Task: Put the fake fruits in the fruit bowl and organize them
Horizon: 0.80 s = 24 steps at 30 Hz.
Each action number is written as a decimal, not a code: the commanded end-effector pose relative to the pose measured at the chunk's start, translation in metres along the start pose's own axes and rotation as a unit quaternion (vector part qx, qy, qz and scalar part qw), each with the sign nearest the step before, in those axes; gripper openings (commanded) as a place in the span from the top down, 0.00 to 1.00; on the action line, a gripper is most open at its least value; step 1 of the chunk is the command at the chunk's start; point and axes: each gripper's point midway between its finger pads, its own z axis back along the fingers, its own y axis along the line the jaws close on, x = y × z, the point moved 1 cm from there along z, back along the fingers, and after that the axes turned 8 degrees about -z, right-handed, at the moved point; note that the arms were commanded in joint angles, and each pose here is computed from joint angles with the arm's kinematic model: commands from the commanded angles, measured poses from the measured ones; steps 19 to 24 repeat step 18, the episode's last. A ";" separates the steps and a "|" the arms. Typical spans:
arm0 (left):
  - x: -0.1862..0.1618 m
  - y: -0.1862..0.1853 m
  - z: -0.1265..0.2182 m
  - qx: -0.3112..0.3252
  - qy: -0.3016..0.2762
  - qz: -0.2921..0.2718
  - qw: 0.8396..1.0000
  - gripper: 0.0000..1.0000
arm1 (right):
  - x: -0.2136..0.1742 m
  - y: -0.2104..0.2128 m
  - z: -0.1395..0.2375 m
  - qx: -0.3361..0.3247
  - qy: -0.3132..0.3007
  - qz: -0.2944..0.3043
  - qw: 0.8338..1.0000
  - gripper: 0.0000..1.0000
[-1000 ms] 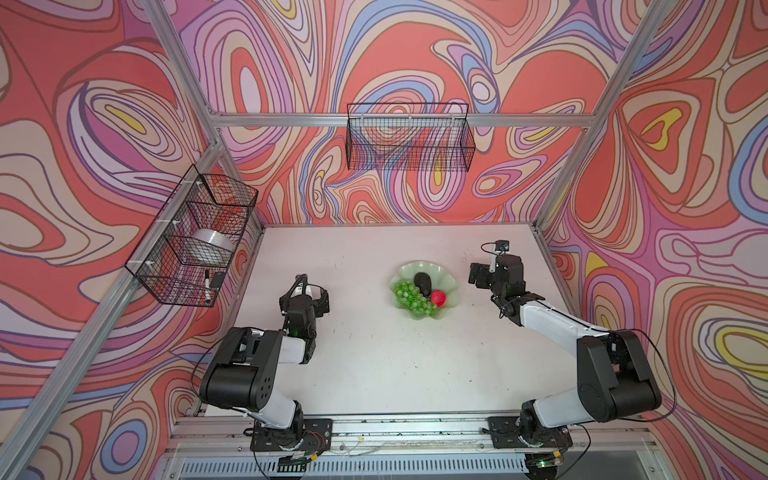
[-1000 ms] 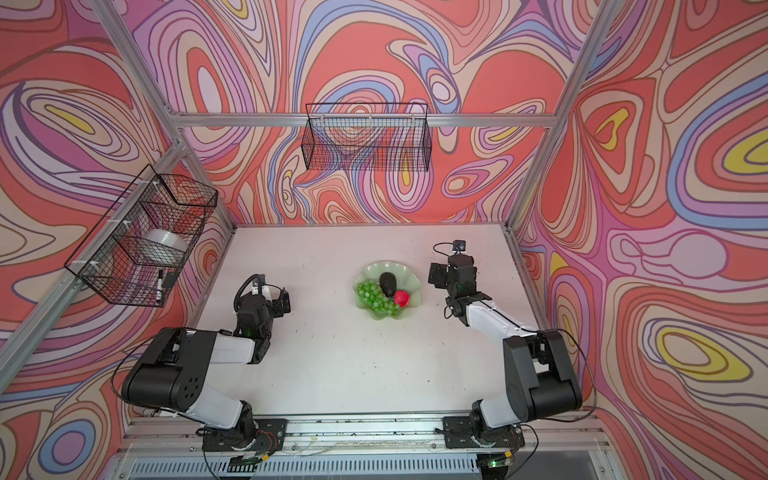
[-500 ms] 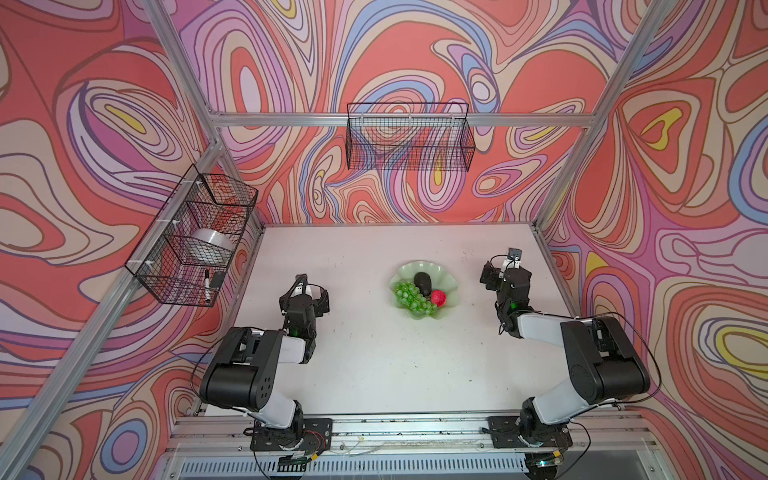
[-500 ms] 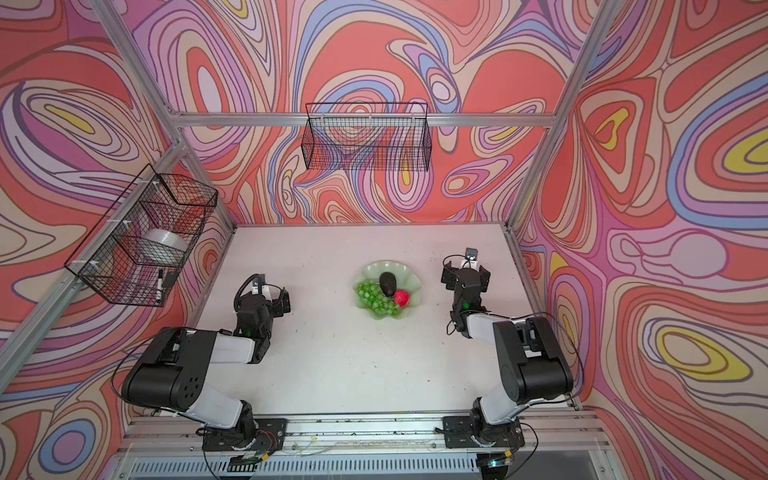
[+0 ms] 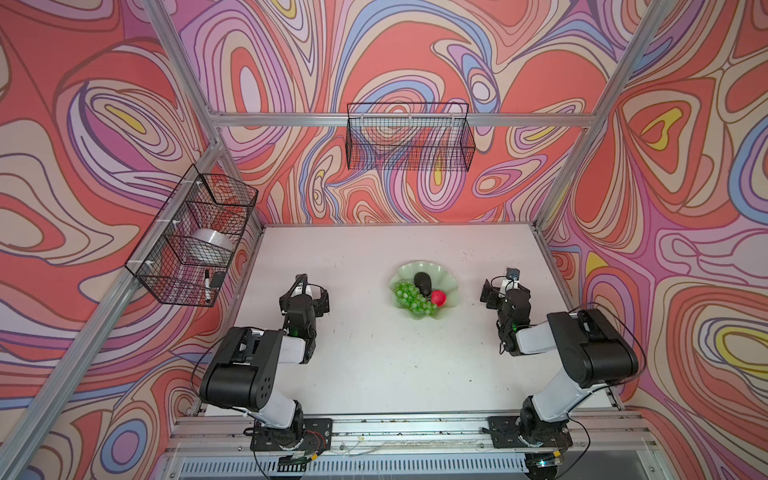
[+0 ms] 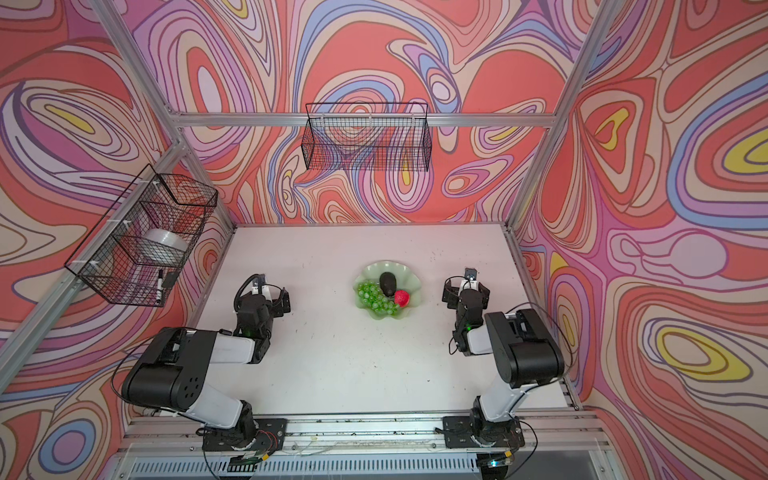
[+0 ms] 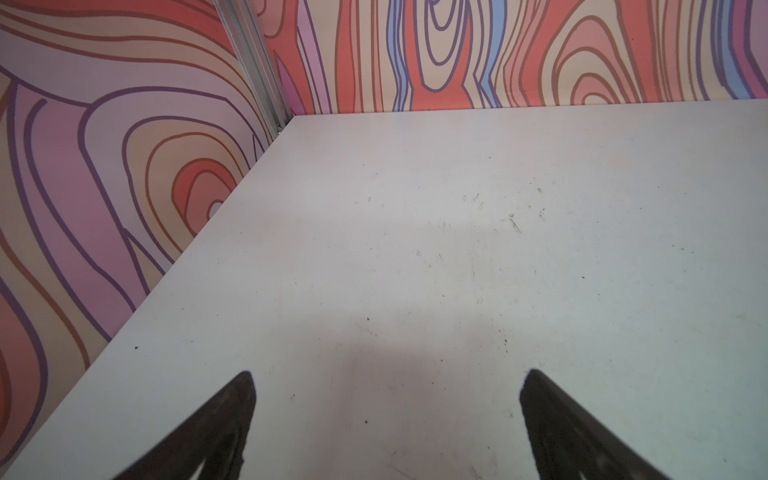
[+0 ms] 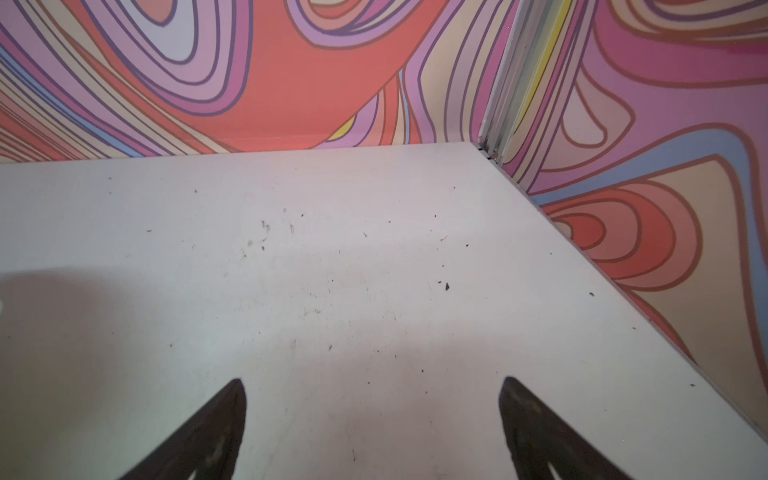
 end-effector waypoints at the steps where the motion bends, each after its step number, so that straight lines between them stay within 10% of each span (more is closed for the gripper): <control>1: 0.005 0.003 -0.002 0.004 -0.006 -0.002 1.000 0.00 | 0.022 0.003 -0.002 0.014 -0.045 -0.011 0.999 0.02; 24: 0.005 0.003 -0.003 0.003 -0.006 -0.002 1.000 0.00 | 0.022 0.003 -0.006 0.010 -0.035 -0.006 0.999 0.01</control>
